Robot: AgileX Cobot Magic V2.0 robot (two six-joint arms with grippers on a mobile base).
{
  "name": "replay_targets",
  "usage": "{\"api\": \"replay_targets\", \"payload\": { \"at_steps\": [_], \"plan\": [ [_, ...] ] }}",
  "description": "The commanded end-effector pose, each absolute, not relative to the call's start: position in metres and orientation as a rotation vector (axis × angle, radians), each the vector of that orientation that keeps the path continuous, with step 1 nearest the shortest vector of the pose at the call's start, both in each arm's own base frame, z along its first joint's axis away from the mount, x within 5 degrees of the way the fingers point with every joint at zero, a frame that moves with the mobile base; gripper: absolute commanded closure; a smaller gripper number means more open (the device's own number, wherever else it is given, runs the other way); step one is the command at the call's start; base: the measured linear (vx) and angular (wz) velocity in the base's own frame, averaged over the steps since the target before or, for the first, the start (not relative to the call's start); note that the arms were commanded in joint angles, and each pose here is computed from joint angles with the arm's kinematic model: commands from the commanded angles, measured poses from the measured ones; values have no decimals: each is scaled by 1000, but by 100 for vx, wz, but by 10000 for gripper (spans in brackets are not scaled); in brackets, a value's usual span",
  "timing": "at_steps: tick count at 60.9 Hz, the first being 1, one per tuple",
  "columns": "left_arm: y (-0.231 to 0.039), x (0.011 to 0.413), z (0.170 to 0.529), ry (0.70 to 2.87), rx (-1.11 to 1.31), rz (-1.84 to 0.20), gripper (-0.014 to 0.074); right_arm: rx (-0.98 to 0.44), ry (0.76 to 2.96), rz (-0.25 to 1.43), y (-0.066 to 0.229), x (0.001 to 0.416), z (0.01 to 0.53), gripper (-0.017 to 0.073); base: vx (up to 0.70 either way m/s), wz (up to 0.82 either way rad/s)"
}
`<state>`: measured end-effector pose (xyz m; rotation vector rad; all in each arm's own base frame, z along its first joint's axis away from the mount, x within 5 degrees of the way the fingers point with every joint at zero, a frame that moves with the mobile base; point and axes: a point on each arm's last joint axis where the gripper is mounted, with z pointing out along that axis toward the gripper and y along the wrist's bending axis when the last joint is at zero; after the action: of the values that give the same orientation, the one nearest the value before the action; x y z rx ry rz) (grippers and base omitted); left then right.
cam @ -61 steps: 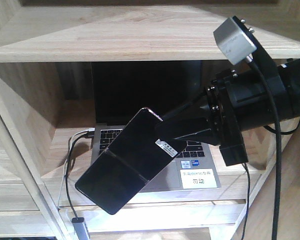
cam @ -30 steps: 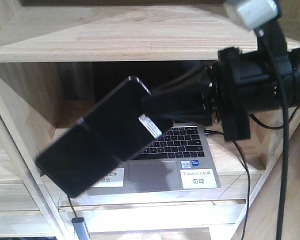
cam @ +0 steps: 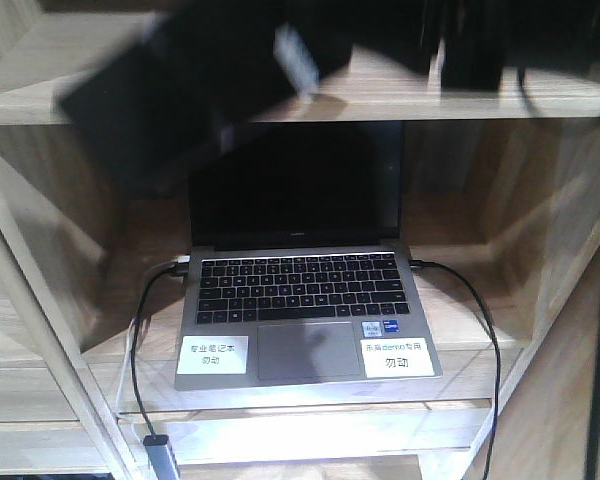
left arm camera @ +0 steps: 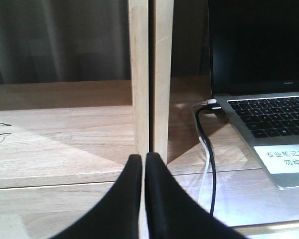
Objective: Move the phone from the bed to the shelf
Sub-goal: 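Raise the right gripper with the phone up onto the upper shelf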
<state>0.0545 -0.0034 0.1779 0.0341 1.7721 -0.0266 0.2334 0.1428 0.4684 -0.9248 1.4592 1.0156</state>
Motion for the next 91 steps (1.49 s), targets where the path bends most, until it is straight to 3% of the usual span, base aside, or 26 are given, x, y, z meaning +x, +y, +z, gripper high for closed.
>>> {"api": "replay_targets", "payload": {
  "at_steps": [1, 11, 23, 47, 67, 91],
  "plan": [
    [-3, 55, 184, 1695, 20, -34, 593, -762, 1323, 972, 134, 227, 508, 561, 0, 0],
    [-3, 55, 184, 1695, 20, -34, 593, -638, 1265, 873, 127, 237, 520, 561, 0, 0],
    [-3, 55, 184, 1695, 20, -34, 593, -578, 1223, 912, 132, 263, 521, 561, 0, 0],
    [-3, 55, 184, 1695, 20, -34, 593, -616, 1215, 1003, 159, 338, 508, 561, 0, 0],
    [-3, 55, 184, 1695, 20, -34, 593, -518, 1335, 986, 175, 401, 463, 561, 0, 0],
    [-3, 55, 184, 1695, 20, -34, 593, -558, 1386, 953, 180, 414, 442, 561, 0, 0]
  ]
}}
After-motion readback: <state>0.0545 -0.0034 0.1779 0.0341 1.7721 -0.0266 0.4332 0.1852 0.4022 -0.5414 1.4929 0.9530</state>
